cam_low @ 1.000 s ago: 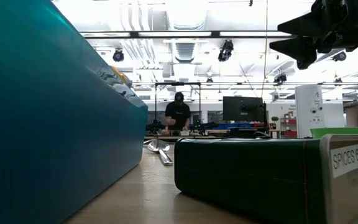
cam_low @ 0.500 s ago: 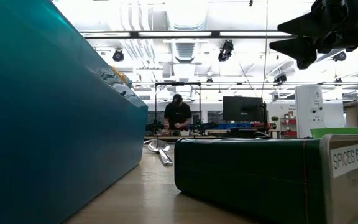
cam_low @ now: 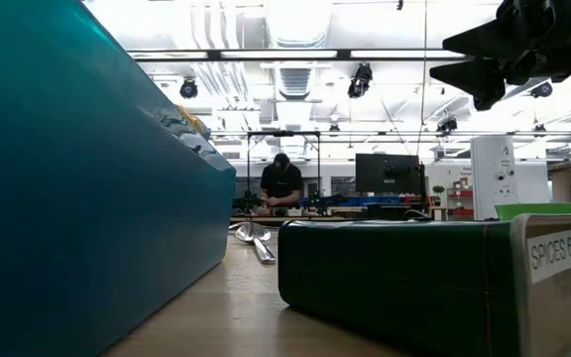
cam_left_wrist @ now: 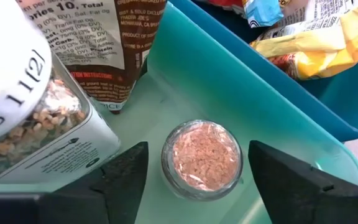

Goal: Pick & Place Food Item
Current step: Put the brown spice bottle into the green bin, then put the black spice can into the green bin

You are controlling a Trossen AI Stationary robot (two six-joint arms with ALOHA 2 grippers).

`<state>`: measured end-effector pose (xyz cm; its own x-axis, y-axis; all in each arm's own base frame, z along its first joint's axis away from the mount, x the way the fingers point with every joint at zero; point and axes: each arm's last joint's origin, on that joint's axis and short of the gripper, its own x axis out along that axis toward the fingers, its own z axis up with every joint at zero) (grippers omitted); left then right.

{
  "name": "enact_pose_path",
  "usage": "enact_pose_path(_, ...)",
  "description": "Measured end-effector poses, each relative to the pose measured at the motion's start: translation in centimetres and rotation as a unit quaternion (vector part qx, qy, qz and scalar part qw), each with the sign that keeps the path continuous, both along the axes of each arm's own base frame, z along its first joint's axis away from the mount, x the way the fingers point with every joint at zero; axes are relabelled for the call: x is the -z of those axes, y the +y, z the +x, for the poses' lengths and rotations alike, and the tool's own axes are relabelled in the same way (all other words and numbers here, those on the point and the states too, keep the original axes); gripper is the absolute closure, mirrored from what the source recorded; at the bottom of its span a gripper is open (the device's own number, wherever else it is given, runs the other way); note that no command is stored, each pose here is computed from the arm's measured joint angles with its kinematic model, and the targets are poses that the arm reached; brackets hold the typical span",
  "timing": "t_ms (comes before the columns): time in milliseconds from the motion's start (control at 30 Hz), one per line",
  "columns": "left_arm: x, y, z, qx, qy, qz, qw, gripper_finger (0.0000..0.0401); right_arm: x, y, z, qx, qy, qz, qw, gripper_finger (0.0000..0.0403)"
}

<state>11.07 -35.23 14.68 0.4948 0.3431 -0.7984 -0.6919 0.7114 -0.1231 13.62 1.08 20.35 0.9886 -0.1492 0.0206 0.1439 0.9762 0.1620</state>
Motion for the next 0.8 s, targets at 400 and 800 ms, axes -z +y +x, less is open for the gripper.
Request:
enact_pose_path(400, -0.7, -0.3, 0.1, -0.004, -0.002, -0.014, 1.000, 0.0112, 0.0, 0.0, 0.0, 0.000, 0.000, 0.000, 1.000, 0.0122)
enact_pose_path(800, -5.1, -0.8, 0.5, -0.004, 0.005, 0.011, 1.000, 0.0112, 0.0, 0.0, 0.0, 0.000, 0.000, 0.000, 1.000, 0.0122)
